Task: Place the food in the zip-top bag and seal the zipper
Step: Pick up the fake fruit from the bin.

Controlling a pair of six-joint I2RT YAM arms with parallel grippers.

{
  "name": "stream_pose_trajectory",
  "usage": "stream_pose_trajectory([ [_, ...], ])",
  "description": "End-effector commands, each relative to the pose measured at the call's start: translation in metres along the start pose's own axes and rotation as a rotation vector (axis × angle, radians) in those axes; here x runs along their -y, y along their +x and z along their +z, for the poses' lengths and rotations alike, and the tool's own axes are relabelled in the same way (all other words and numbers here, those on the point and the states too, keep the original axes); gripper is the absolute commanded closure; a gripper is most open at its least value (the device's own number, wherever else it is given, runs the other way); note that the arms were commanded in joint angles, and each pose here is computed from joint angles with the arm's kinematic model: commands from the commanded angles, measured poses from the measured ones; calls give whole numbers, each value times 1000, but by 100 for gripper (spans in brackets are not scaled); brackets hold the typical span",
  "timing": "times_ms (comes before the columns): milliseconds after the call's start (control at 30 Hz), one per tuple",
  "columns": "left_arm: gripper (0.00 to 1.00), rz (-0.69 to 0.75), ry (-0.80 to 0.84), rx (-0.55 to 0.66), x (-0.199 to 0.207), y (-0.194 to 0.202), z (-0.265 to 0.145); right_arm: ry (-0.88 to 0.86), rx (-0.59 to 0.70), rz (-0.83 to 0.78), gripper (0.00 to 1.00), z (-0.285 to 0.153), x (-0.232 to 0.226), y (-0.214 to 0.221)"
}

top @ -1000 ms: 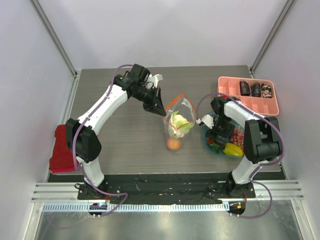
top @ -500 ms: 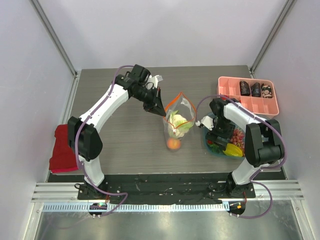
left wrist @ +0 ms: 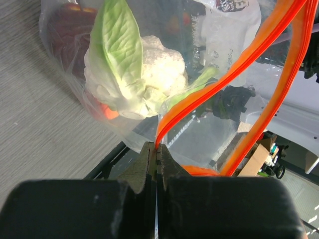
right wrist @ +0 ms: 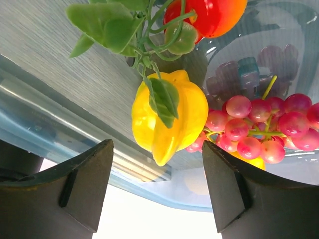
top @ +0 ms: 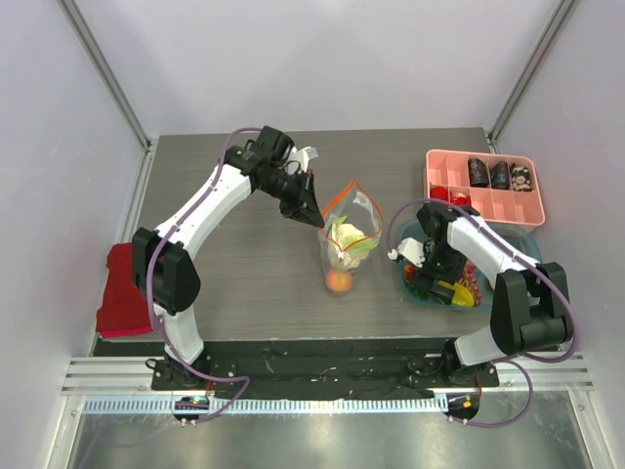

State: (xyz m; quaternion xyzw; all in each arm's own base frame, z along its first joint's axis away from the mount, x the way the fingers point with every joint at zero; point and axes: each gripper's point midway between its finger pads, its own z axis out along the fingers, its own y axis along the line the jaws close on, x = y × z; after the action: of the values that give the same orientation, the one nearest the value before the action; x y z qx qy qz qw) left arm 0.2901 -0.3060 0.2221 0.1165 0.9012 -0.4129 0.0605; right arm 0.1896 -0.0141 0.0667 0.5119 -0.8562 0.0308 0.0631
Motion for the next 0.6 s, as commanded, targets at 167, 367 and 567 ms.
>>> stream_pose_trajectory([
  [167,100,25,30,25,9,-2,-9,15,-67,-10,28,34,6,9],
  [367,100,31,23,28,9,0,-11,66,-6,97,35,36,34,-8],
  [567,100,31,20,32,8,-2,-13,122,123,156,66,0,51,-21],
])
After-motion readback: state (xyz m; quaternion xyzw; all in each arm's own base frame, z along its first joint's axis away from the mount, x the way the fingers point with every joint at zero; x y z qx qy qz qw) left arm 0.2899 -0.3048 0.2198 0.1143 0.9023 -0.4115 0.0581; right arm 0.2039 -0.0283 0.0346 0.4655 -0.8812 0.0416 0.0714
